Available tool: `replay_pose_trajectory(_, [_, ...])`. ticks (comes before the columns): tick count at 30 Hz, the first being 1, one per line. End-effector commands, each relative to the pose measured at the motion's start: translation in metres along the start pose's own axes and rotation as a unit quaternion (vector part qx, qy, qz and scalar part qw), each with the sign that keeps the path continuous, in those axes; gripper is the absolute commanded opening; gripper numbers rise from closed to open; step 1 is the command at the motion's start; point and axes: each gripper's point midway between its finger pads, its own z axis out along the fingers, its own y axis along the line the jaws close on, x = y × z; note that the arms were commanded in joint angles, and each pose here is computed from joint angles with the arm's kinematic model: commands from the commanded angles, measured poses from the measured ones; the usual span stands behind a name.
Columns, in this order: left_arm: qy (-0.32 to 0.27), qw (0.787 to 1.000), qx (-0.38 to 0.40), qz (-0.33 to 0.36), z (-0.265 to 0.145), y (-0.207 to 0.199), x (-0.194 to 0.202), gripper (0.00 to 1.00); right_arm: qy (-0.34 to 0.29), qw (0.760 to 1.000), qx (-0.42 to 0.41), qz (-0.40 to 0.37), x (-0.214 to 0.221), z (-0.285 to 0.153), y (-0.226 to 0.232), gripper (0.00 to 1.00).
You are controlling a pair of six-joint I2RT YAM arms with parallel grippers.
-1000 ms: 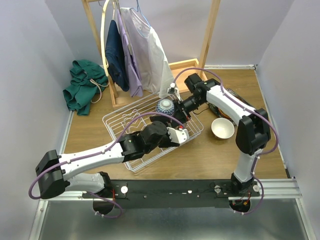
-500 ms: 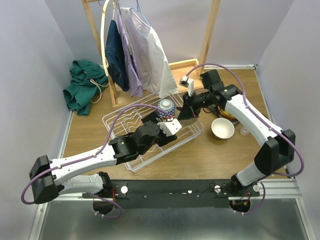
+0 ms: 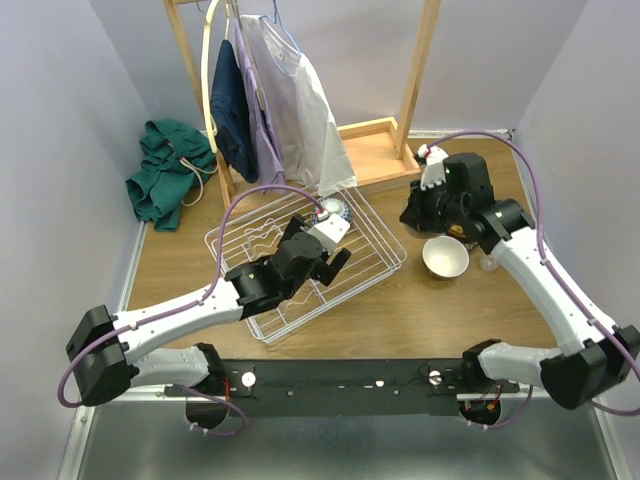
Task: Unload the mixed dishes from the dish rack
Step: Pick up the bowl from the dish rack, then place the bowl at the center of the board.
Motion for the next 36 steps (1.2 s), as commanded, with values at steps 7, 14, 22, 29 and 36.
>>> replay_pose_trajectory(7, [0.02,0.984,-0.024,-0.173,0.016,0.021,-0.008,0.99,-0.019,0.976,0.204,0.078,0.044,-0.025,-0.066,0.01])
replay_pose_trajectory(14, [0.017,0.98,-0.044,-0.191,0.017,0.029,-0.013,0.99,-0.019,0.956,0.267,0.118,0.078,-0.014,-0.089,0.01])
replay_pose_trajectory(22, [0.016,0.978,-0.057,-0.199,0.013,0.035,-0.013,0.99,-0.02,0.943,0.299,0.147,0.102,0.013,-0.104,0.01])
replay_pose_trajectory(29, [0.017,0.976,-0.069,-0.204,0.01,0.04,-0.008,0.99,-0.022,0.937,0.314,0.152,0.106,0.029,-0.113,0.05])
replay_pose_trajectory(36, [0.02,0.975,-0.066,-0.209,0.01,0.038,-0.006,0.99,-0.003,0.928,0.334,0.165,0.119,0.042,-0.121,0.19])
